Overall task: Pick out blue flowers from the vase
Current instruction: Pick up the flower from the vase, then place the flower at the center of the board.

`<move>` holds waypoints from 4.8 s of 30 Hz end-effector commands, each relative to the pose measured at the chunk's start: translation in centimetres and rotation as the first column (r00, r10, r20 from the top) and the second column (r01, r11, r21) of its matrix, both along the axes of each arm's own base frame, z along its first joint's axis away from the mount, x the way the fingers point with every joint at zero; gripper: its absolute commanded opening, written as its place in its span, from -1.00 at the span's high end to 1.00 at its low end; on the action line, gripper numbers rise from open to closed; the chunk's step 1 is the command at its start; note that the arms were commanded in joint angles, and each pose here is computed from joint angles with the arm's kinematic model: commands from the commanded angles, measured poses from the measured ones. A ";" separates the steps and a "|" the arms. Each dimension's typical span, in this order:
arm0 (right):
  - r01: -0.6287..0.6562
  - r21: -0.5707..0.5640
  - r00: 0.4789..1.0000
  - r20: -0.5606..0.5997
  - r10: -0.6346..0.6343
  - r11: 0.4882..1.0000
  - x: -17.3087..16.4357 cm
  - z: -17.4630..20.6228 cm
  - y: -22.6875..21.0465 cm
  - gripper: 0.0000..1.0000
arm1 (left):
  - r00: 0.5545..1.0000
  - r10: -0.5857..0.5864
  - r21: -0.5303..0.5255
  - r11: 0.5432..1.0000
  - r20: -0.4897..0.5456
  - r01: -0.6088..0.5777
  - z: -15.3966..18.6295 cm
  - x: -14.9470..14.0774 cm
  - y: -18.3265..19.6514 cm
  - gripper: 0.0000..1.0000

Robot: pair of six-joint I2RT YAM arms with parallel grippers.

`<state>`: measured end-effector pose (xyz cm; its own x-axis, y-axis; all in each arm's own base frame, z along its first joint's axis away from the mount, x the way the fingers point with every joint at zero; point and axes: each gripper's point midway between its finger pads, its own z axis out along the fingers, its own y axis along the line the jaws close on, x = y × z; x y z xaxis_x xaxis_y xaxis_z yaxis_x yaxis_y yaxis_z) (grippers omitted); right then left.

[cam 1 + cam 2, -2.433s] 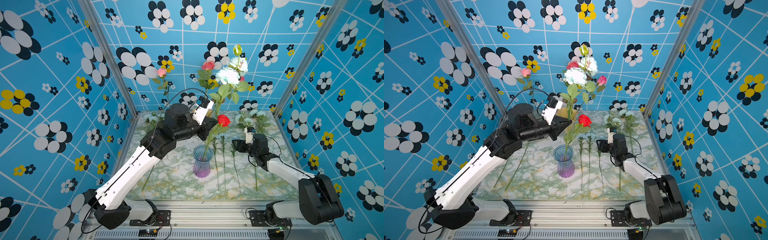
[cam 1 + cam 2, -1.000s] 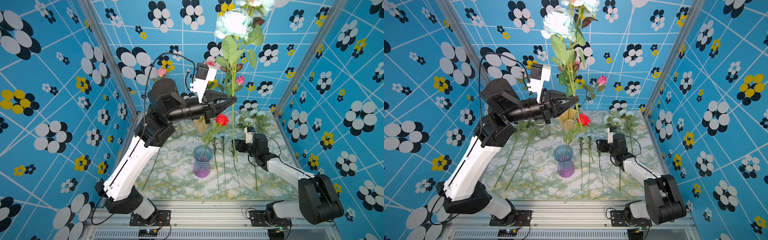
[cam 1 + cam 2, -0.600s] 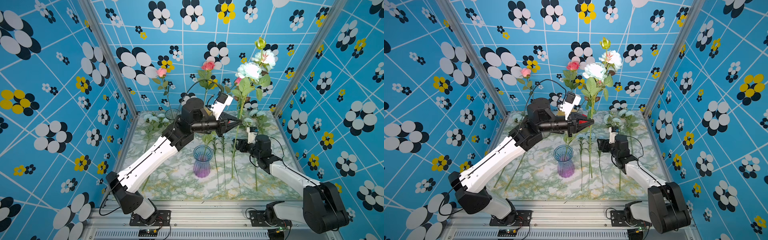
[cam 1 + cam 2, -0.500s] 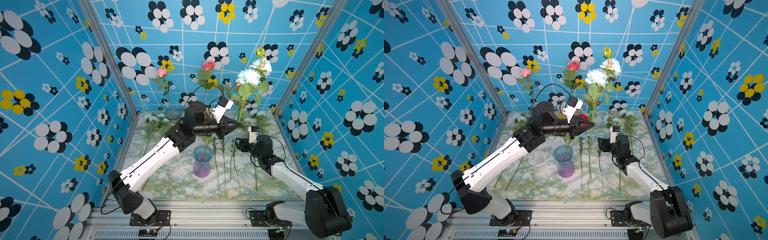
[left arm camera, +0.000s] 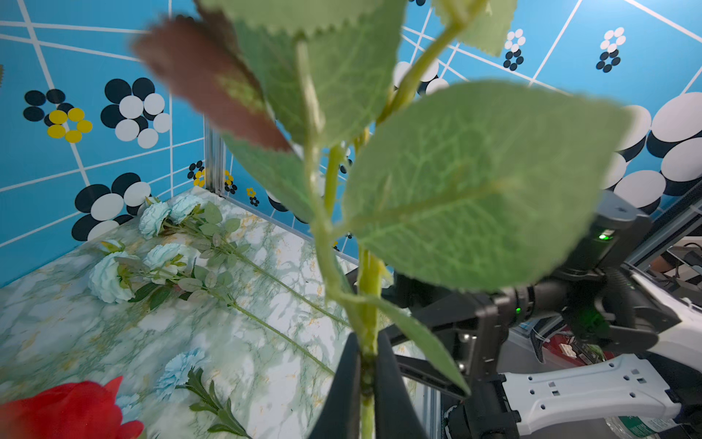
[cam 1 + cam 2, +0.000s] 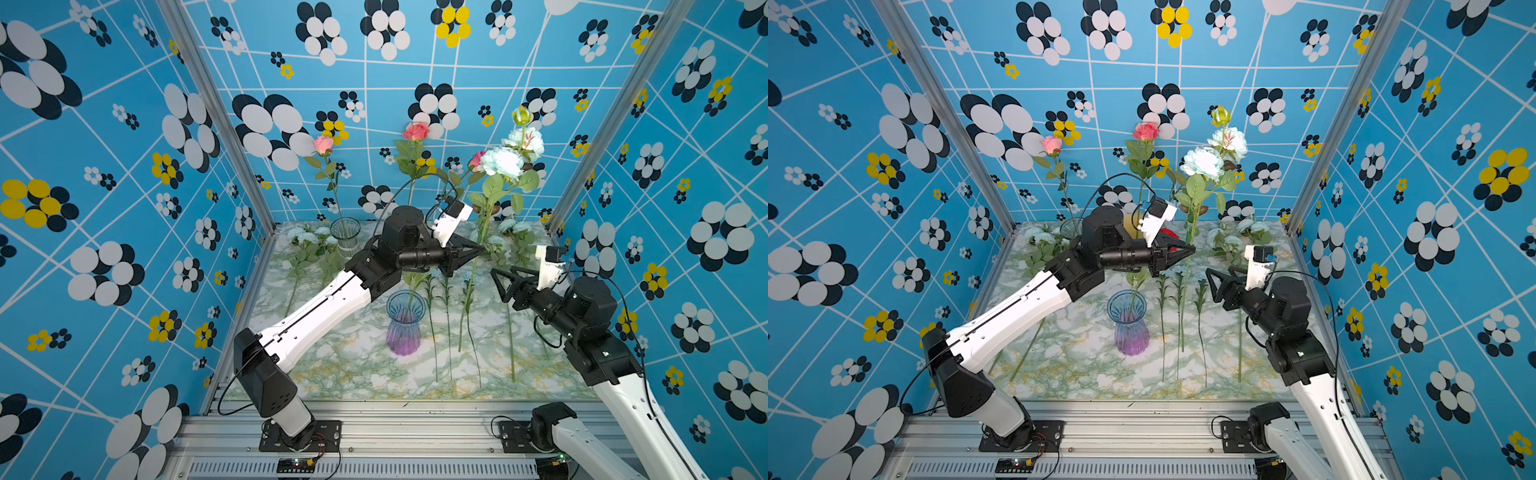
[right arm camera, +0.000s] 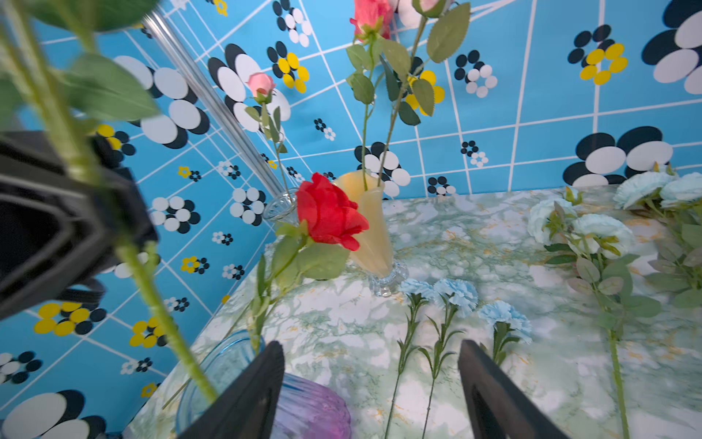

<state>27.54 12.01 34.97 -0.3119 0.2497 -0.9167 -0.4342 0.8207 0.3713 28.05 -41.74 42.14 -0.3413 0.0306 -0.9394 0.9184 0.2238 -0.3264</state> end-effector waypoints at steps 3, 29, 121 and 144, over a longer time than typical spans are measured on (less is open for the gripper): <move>-0.225 0.043 0.970 -0.083 0.228 0.973 -2.6 0.9 3.2 -0.49 | 0.999 0.013 -0.009 1.000 0.042 -0.012 1.3 0.3 0.2 1.00; -0.364 0.166 0.928 -0.016 0.372 0.916 -0.9 3.3 6.2 0.13 | 0.997 -0.074 -0.085 0.994 0.014 0.075 2.7 -1.3 0.4 1.00; 0.043 -0.935 0.487 -0.287 -0.825 0.351 21.7 -27.5 -23.4 1.00 | 0.771 0.632 -0.032 0.771 -0.077 -0.636 -5.4 8.5 25.0 -0.70; -0.008 -0.939 0.413 -0.316 -0.854 0.344 21.2 -31.1 -28.2 1.00 | 0.768 0.637 -0.026 0.768 -0.076 -0.640 -5.7 8.7 25.1 -0.70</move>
